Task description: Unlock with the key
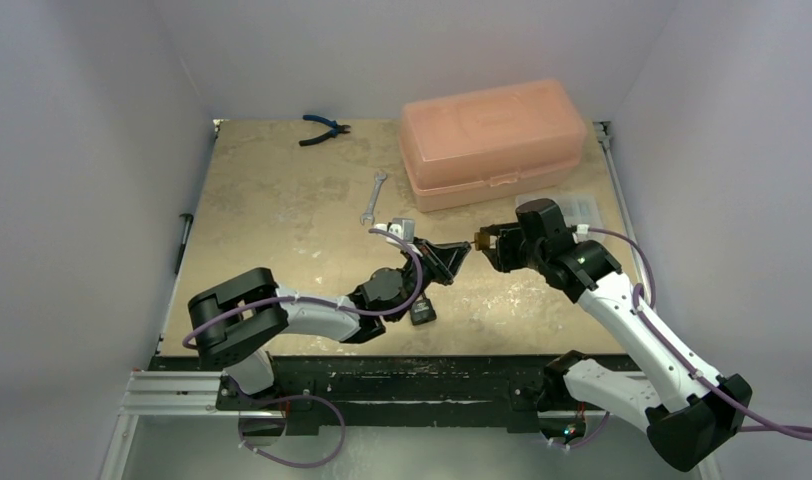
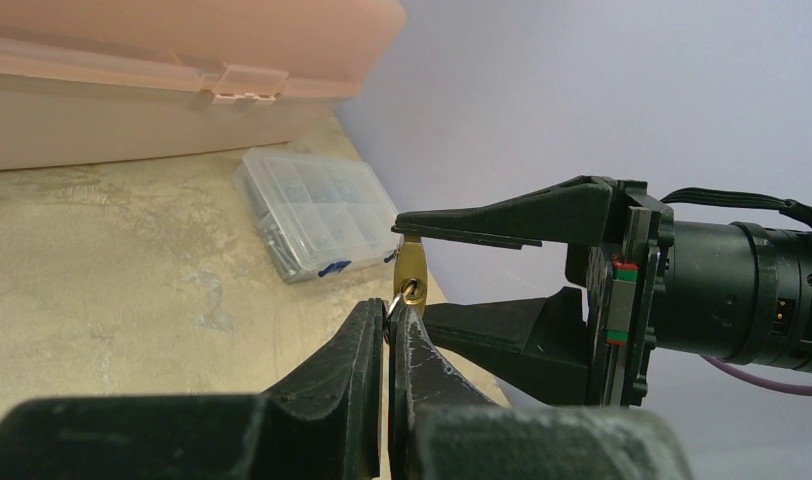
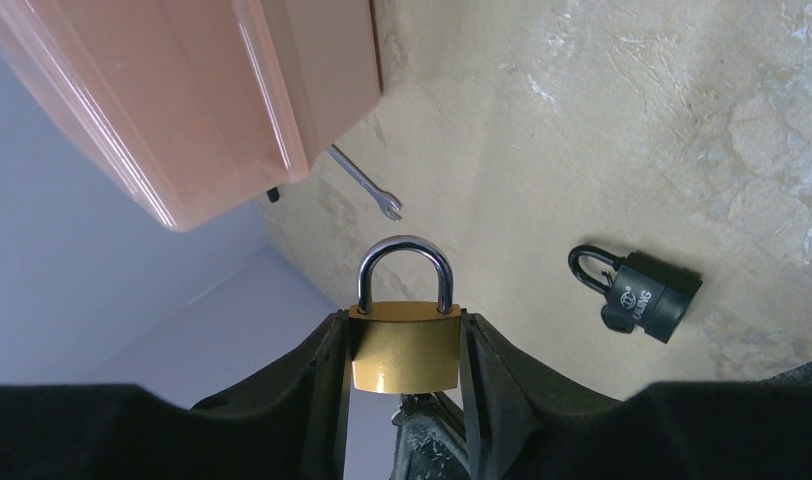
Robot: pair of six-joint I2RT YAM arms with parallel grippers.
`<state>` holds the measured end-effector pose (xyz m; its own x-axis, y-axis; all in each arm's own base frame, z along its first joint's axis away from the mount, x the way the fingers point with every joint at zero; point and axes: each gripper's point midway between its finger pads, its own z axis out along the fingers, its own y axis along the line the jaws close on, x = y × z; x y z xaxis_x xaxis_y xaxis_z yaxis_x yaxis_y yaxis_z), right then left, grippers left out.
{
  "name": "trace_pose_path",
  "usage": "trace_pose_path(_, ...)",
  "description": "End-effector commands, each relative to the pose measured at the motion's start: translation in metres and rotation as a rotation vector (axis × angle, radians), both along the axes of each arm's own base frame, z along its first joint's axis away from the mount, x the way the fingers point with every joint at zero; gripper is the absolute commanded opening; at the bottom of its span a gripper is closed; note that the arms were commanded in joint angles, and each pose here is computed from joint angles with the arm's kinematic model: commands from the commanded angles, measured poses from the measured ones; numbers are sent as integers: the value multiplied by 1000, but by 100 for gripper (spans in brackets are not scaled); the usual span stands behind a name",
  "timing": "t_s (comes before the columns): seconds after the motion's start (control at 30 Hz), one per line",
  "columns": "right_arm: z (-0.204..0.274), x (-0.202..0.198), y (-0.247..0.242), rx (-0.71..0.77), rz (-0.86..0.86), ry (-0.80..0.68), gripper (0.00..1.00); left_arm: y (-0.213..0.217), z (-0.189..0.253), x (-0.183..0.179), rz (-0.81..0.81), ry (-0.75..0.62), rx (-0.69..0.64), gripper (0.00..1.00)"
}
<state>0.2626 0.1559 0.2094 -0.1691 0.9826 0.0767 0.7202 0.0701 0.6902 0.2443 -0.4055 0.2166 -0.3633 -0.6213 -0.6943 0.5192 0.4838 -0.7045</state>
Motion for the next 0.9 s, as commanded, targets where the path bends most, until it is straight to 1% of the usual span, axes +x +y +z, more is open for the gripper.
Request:
trace_pose_path(0.0, 25, 8, 10, 29, 14, -72, 0, -15, 15, -6, -24, -26, -10, 0)
trace_pose_path(0.23, 21, 6, 12, 6, 14, -50, 0, -12, 7, 0, 46, -19, 55, 0)
trace_pose_path(0.4, 19, 5, 12, -24, 12, -30, 0, -10, 7, 0, 66, -40, 87, 0)
trace_pose_path(0.57, 22, 6, 17, -22, 25, -48, 0, -11, 4, 0, 84, -41, 147, 0)
trace_pose_path(0.87, 24, 4, 20, -30, 35, -51, 0, -10, 5, -2, 91, -44, 142, 0)
